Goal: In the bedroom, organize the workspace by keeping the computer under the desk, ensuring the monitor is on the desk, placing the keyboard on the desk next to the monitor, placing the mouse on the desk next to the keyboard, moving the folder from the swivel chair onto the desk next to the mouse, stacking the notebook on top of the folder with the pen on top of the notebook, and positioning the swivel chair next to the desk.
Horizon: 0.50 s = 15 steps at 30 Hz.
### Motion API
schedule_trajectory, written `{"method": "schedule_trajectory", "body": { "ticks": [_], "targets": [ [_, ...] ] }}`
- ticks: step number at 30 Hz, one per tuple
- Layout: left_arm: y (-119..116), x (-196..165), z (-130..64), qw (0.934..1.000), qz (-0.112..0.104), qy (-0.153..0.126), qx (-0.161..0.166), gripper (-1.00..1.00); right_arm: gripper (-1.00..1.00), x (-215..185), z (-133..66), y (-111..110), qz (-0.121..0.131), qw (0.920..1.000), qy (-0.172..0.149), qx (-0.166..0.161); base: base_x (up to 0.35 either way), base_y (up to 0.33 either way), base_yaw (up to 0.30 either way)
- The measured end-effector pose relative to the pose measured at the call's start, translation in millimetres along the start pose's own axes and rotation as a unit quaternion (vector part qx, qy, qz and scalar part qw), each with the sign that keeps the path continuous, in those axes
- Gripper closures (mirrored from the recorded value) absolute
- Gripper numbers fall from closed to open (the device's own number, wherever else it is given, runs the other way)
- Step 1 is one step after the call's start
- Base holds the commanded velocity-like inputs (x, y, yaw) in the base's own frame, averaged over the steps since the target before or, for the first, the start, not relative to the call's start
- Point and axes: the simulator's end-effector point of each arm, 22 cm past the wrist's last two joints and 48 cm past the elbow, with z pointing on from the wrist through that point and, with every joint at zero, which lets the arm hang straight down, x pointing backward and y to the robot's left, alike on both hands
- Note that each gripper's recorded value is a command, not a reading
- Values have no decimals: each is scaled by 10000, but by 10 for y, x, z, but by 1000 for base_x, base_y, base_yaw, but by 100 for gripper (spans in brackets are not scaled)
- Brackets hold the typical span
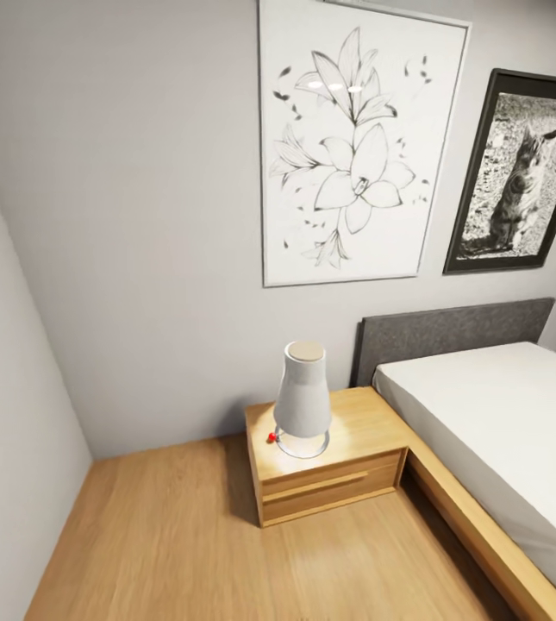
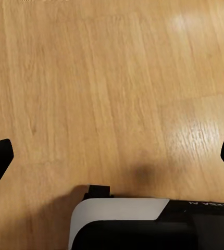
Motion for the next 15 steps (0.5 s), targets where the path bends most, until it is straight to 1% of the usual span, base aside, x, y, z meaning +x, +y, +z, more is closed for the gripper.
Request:
{"method": "schedule_trajectory", "body": {
  "ticks": [15],
  "targets": [
    [3, 2, -1, 10000, 2, 1, -1, -100, -100, 4, -2, -21, -4, 10000, 4, 10, -9, 8, -298]
  ]
}}
